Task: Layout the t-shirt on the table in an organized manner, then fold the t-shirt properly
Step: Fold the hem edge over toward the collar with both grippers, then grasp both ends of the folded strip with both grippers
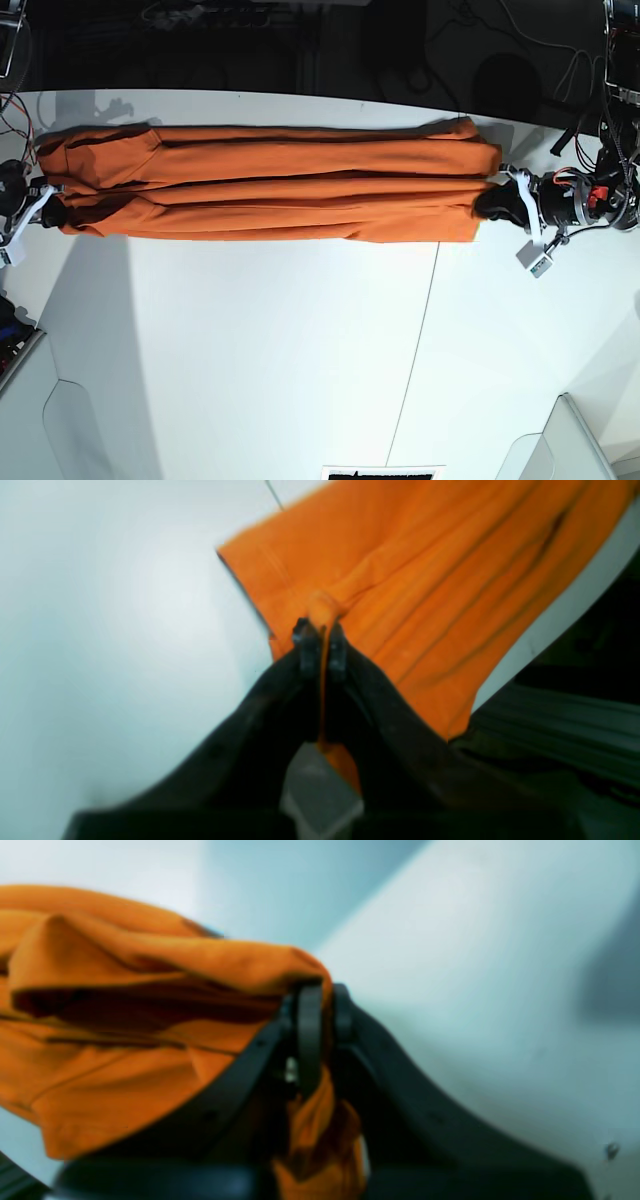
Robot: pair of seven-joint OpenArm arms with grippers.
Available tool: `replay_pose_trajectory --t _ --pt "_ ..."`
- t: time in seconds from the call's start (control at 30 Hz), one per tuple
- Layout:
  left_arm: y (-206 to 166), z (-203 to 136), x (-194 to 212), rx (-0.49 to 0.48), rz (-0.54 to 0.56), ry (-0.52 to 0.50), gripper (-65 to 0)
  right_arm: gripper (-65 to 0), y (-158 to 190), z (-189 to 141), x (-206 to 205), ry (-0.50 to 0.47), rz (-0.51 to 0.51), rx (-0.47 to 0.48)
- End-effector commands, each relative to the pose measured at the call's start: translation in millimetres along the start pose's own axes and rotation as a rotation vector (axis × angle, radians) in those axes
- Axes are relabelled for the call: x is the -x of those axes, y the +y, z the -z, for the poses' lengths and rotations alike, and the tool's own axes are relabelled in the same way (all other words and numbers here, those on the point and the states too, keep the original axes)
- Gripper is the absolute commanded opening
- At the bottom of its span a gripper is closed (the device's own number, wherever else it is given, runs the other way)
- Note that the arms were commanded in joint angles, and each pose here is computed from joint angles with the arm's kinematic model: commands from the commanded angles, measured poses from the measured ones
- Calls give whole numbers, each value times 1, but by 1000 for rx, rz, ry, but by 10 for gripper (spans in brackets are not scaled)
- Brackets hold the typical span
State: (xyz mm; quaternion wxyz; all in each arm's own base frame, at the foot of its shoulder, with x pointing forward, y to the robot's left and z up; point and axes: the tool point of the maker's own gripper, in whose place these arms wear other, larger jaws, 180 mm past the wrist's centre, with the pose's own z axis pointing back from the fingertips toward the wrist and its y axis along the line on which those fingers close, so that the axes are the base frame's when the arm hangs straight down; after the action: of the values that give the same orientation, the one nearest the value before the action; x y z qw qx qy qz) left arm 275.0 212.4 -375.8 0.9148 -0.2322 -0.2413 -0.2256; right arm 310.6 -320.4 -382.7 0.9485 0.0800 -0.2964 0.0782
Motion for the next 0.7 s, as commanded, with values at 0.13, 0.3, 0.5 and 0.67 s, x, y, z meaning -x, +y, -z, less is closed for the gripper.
replay_pose_trajectory --t 0.13,0.3,0.5,0.67 --pt "-2 -4 0 6 2 -26 -628 -650 -5 -6 8 3 -5 15" --pt "-3 -3 -6 9 2 -45 -442 -366 2 -2 5 -17 18 -9" --pt "11 -25 -25 -18 -41 -138 -423 -366 -14 -27 -22 -133 68 19" --pt "28 -54 -32 -61 -103 -231 -356 -368 -27 -66 -53 -253 85 56"
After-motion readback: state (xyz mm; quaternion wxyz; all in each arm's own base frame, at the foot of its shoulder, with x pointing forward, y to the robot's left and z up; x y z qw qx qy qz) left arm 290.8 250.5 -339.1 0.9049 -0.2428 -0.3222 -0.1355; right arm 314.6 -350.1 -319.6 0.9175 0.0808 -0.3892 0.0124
